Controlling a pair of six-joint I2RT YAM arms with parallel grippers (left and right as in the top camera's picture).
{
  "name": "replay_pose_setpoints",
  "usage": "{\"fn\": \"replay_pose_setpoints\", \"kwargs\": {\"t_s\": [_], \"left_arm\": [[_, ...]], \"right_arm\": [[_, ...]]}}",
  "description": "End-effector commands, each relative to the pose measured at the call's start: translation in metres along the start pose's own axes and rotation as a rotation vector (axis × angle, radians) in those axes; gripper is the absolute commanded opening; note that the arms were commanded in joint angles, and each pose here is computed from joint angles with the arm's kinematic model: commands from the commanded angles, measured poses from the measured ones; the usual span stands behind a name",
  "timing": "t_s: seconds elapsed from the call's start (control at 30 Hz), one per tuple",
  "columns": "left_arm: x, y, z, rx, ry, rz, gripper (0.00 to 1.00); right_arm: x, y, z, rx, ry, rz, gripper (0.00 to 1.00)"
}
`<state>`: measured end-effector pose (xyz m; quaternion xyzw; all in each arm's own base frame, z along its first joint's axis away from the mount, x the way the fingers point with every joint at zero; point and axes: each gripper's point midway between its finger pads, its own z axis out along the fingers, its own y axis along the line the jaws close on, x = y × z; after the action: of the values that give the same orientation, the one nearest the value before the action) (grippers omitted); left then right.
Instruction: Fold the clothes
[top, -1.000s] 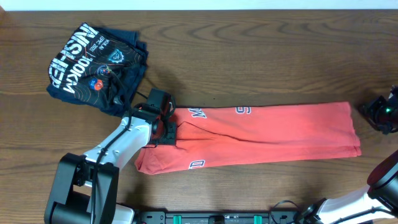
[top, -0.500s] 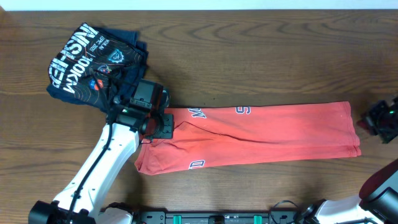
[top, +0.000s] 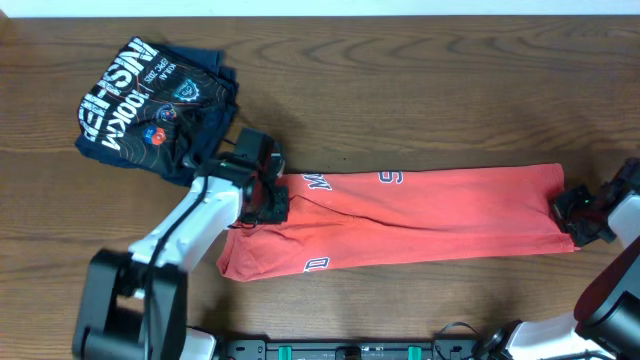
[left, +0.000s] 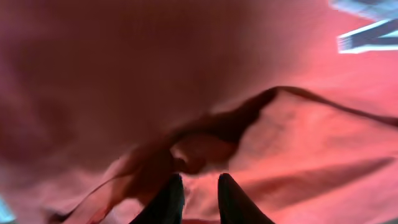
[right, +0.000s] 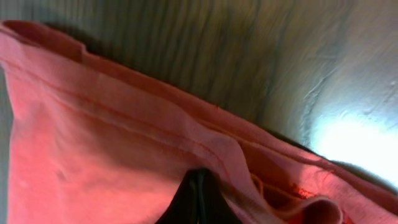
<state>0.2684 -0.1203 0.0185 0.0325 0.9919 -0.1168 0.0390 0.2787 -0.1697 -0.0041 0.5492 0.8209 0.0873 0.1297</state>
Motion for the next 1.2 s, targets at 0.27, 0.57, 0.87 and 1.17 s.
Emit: {"fn": "replay_pose_setpoints", "kwargs": {"t_s": [0.27,0.57,0.87,1.17], "left_arm": [[-0.006,0.022,0.045,-0.082,0.027,-0.018,0.31],[-0.046,0.055,0.041,-0.182,-0.096,-0.057,0.33],[-0.083,0.040,-0.021,-0.177,-0.161,0.013,0.45],[-0.082,0.016,-0.082,-0.107,-0.192,0.016,0.64]], "right_arm": [[0.007,-0.006,0.059,-0.002,0.015,0.101,0.01],[-0.002,0.072,0.032,-0.413,0.055,-0.233,0.19],[-0.039,0.112,-0.047,-0.596,0.045,-0.448,0.36],[-0.071,0.097,-0.057,-0.384,-0.057,-0.718,0.62]]}}
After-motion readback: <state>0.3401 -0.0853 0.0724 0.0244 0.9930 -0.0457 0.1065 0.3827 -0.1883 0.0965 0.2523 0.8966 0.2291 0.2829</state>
